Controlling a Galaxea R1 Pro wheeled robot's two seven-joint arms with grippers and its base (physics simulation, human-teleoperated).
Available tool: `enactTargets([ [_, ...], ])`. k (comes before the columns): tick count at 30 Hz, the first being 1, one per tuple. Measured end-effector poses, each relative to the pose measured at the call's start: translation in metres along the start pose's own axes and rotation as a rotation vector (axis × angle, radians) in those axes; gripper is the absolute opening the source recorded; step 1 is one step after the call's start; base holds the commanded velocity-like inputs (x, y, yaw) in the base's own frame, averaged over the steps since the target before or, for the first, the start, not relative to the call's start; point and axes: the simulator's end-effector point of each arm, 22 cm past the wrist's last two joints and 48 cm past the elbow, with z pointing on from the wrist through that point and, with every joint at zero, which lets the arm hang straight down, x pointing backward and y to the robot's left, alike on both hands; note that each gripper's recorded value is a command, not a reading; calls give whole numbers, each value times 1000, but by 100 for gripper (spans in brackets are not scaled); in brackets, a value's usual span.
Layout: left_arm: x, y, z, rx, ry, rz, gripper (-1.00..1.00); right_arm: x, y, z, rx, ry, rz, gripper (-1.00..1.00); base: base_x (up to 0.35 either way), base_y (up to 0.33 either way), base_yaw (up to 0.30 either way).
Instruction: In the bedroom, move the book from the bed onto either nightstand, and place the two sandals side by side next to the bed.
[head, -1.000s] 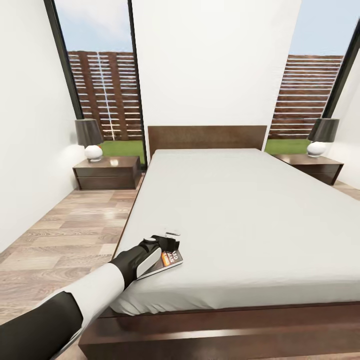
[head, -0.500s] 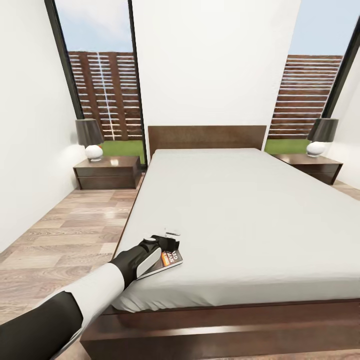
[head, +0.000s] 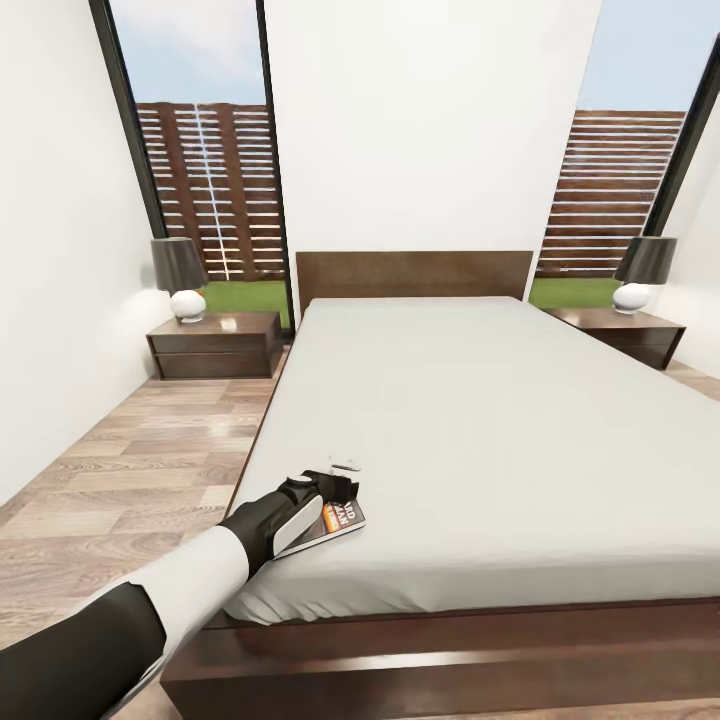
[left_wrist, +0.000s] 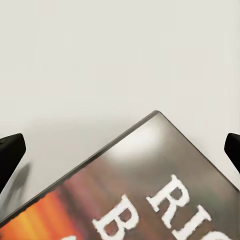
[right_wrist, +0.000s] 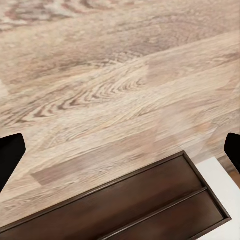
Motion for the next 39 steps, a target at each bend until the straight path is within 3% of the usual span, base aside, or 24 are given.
enactTargets([
  [39,0,0,0,-1,1,-1,100,0,-1,0,6,0,1,100,-9,0,0],
])
